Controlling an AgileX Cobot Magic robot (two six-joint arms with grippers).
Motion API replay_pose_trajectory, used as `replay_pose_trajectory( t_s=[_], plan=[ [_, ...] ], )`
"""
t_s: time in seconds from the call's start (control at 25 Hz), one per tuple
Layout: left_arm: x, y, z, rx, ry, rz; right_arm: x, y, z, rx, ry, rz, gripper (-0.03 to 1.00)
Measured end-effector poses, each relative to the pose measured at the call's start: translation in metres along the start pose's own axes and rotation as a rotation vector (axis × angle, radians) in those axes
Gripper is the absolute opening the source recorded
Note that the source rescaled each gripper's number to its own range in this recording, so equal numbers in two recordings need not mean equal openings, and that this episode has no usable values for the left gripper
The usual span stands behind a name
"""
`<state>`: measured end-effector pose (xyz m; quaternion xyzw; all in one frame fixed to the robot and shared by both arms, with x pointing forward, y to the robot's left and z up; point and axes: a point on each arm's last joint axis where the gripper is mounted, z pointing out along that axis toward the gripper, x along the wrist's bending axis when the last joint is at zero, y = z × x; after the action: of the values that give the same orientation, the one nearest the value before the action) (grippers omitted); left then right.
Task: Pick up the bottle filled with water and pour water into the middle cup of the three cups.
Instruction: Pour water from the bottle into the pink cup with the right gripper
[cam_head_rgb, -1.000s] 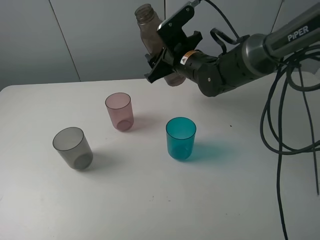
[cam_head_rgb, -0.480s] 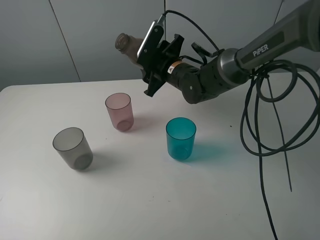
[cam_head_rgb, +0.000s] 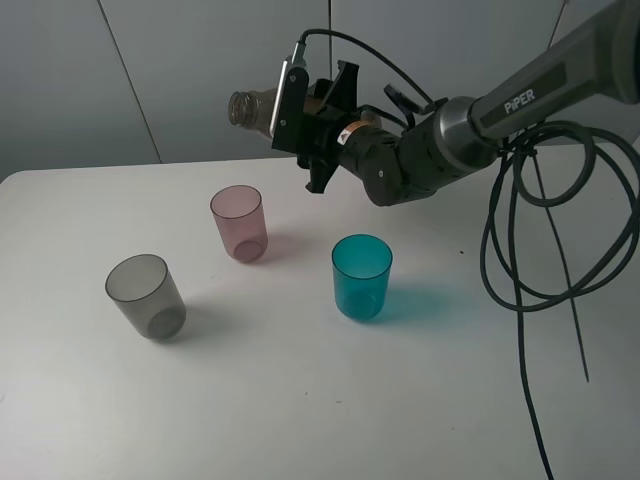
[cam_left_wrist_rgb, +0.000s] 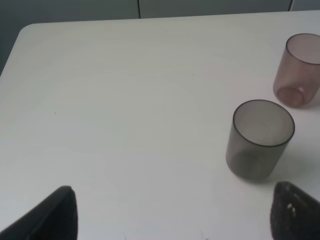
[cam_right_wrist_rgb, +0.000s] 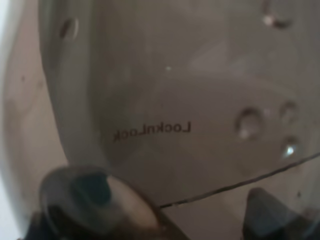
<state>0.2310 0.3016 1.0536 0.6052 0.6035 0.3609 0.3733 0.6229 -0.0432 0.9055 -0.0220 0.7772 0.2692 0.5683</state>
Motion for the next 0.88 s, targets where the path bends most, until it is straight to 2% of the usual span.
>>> replay_pose_trajectory(
  t_s=[0.52,0.88],
  plan=[
    [0.0000,0.0000,0.0000,0.000,0.000,0.000,-0.0031,-0.0066,0.0008,0.016,-0.005,-0.237,0.00],
    [0.0000,0.0000,0.0000,0.000,0.000,0.000,-0.0031,-0.0066,0.0008,0.016,-0.004,-0.345,0.00]
  ],
)
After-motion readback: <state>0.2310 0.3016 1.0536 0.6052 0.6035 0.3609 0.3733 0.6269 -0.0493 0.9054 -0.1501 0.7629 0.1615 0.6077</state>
